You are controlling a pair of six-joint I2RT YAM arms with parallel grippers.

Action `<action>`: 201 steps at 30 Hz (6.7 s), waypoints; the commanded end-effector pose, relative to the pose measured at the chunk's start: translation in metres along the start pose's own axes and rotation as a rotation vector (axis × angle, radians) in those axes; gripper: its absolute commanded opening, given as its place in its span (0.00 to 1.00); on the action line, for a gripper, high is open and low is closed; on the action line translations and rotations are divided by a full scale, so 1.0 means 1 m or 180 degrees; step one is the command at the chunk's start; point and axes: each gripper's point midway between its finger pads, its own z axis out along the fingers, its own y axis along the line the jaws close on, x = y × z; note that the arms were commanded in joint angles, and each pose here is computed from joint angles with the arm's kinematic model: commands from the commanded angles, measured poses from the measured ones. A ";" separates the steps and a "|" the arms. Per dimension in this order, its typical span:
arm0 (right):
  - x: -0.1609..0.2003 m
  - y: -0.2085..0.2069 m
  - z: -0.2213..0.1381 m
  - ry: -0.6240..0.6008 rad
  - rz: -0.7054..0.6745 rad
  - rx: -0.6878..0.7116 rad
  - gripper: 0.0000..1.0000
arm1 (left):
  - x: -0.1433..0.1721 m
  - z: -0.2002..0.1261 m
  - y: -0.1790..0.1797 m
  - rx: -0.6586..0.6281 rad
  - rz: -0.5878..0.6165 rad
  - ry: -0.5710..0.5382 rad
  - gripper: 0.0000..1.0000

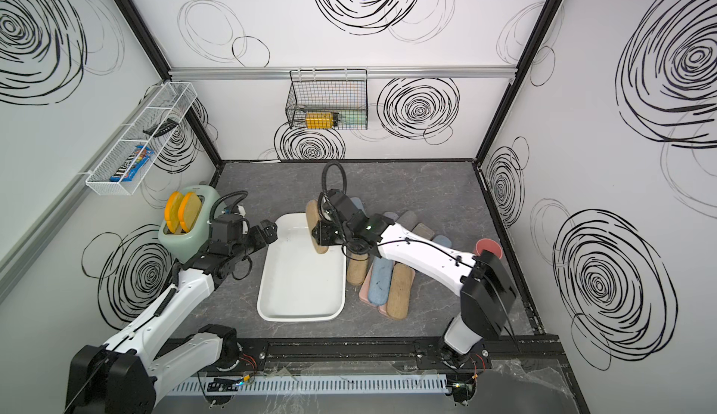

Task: Put the glasses cases into the storage boxes
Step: Place the glasses case in the storage box, then pick up the glasses case, then place the glasses case in the storage box.

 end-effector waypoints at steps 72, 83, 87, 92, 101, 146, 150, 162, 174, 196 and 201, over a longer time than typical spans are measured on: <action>-0.038 -0.045 -0.027 -0.0220 0.0167 0.1060 0.88 | 0.012 -0.003 -0.033 0.0304 0.0275 0.0065 0.88; 0.020 -0.148 -0.119 -0.0188 0.0375 0.1790 0.86 | 0.015 -0.005 -0.040 0.0378 0.0326 0.0083 0.87; 0.058 -0.172 -0.135 0.0009 0.0485 0.1900 0.86 | 0.015 -0.005 -0.041 0.0381 0.0333 0.0084 0.87; 0.094 -0.196 -0.148 0.0192 0.0582 0.2060 0.88 | 0.016 -0.006 -0.045 0.0430 0.0364 0.0087 0.87; 0.104 -0.205 -0.147 0.0234 0.0712 0.2055 0.89 | 0.018 -0.005 -0.044 0.0398 0.0392 0.0100 0.87; 0.168 -0.240 -0.129 0.0697 0.1005 0.2299 0.68 | 0.020 -0.002 -0.041 0.0348 0.0399 0.0147 0.87; 0.161 -0.236 -0.134 0.0607 0.1002 0.2267 0.64 | 0.019 -0.002 -0.041 0.0345 0.0398 0.0139 0.88; 0.099 -0.174 -0.148 0.0211 0.0525 0.1968 0.56 | 0.017 -0.006 -0.041 0.0341 0.0385 0.0094 0.88; 0.046 -0.037 -0.051 0.0181 -0.0366 0.0981 0.54 | 0.008 -0.006 -0.027 0.0201 0.0236 0.0014 0.88; 0.027 -0.073 0.094 0.0438 -0.0226 0.1219 0.52 | 0.004 -0.009 -0.023 0.0111 0.0235 -0.0063 0.87; 0.023 -0.072 0.107 0.0440 -0.0208 0.1246 0.53 | 0.005 -0.010 -0.023 0.0103 0.0235 -0.0065 0.87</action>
